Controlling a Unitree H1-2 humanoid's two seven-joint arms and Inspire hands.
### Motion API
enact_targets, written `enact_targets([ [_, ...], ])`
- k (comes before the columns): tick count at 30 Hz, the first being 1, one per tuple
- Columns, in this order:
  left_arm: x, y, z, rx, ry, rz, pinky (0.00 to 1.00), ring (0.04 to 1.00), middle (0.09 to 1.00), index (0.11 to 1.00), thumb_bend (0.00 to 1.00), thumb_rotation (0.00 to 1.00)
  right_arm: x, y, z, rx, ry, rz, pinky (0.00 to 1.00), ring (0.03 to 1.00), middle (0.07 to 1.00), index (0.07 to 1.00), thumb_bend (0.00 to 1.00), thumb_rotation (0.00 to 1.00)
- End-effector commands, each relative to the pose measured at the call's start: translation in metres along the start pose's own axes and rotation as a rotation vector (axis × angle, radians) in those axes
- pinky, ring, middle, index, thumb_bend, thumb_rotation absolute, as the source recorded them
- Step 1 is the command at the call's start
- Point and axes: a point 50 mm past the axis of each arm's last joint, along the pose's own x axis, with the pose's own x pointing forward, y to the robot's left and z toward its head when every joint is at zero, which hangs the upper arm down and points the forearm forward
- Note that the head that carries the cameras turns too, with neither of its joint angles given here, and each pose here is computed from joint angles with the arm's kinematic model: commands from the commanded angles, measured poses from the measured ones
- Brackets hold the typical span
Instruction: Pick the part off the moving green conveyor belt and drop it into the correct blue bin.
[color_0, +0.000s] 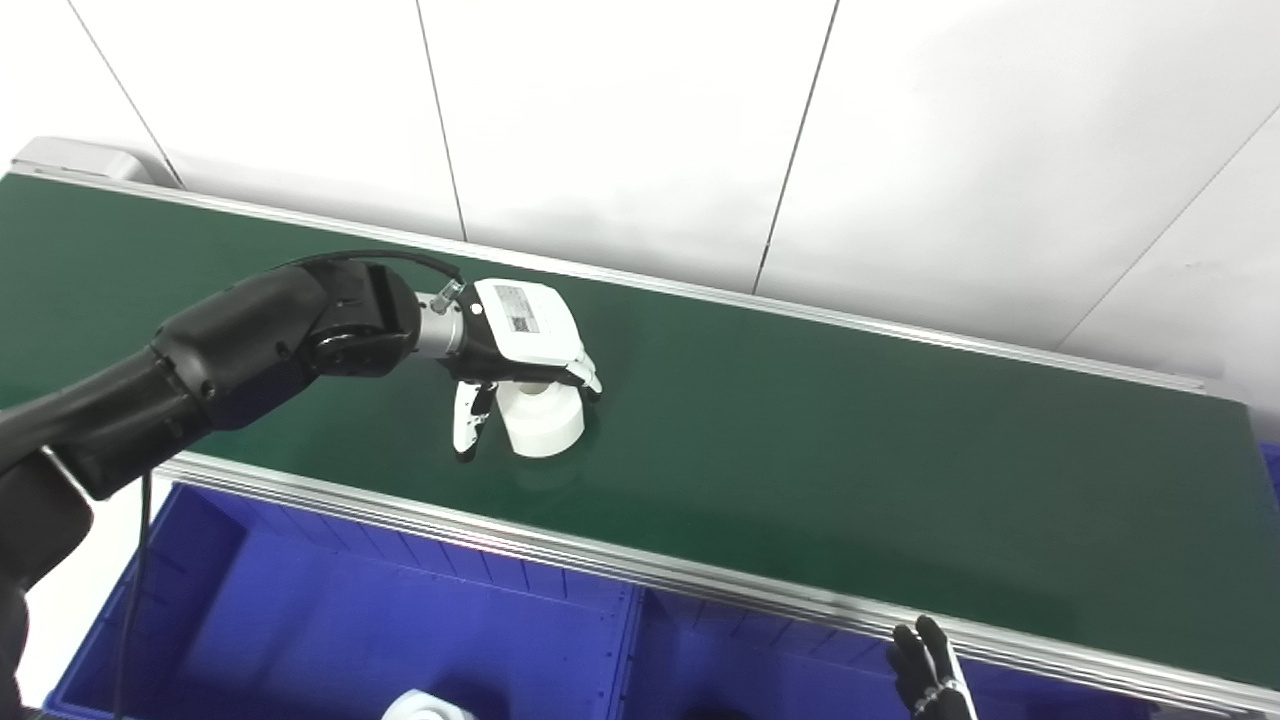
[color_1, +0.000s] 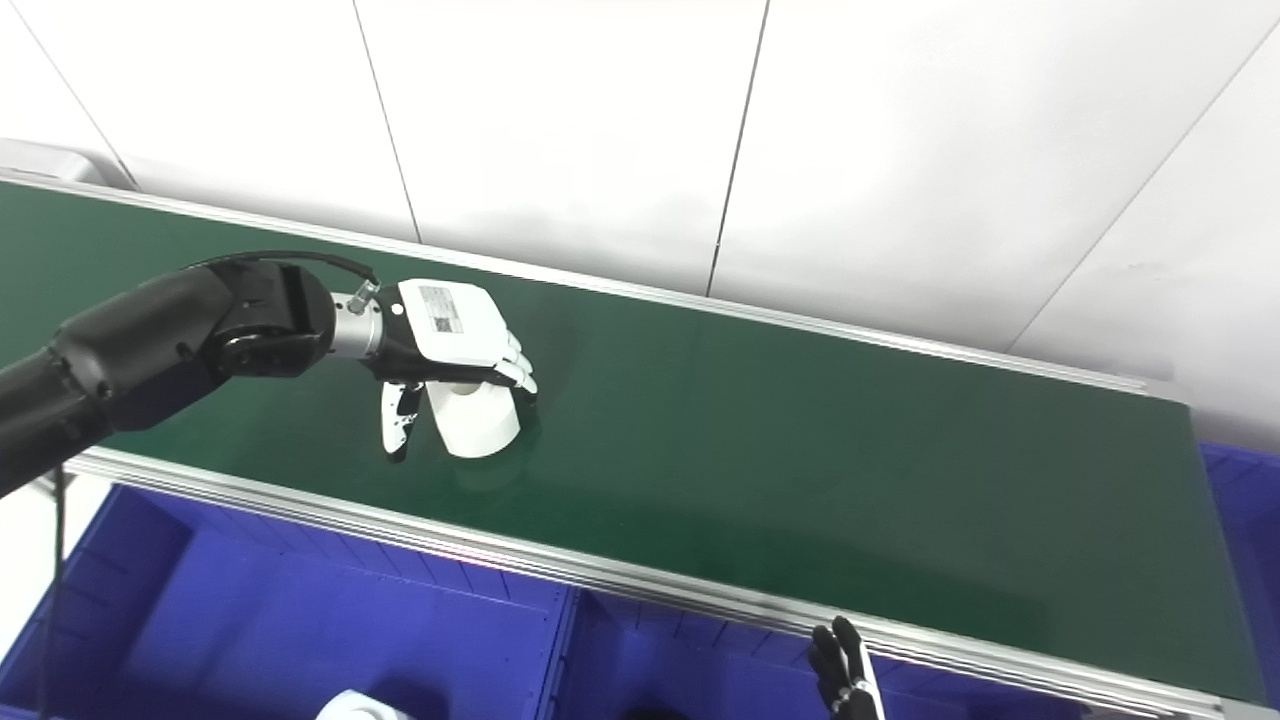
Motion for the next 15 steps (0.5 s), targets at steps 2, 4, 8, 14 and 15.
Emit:
enact_targets([
  [2, 0.001, -0.001, -0.009, 0.014, 0.023, 0.122, 0.68, 0.729, 0.750, 0.729, 0.94, 0.07, -0.002, 0.005, 0.010, 0.011, -0.022, -0.011, 0.99, 0.948, 0.943, 0.979, 0.84, 1.00],
  [4, 0.009, -0.009, -0.003, 0.024, 0.013, 0.241, 0.52, 0.558, 0.594, 0.620, 0.72, 0.02, -0.003, 0.006, 0.011, 0.012, -0.022, -0.012, 1.00, 0.949, 0.943, 0.977, 0.84, 1.00],
  [8, 0.018, -0.016, 0.010, 0.044, -0.010, 0.335, 0.42, 0.443, 0.502, 0.493, 0.51, 0.00, -0.004, 0.006, 0.011, 0.011, -0.020, -0.008, 1.00, 0.951, 0.941, 0.976, 0.84, 1.00],
  [14, 0.023, -0.014, 0.017, 0.052, -0.053, 0.387, 0.44, 0.453, 0.508, 0.470, 0.50, 0.00, -0.004, 0.008, 0.012, 0.014, -0.020, -0.006, 0.95, 0.931, 0.936, 0.980, 0.84, 1.00],
  [15, 0.023, -0.013, 0.018, 0.054, -0.058, 0.386, 0.44, 0.453, 0.505, 0.472, 0.50, 0.00, -0.004, 0.008, 0.012, 0.016, -0.021, -0.006, 0.94, 0.931, 0.936, 0.980, 0.85, 1.00],
])
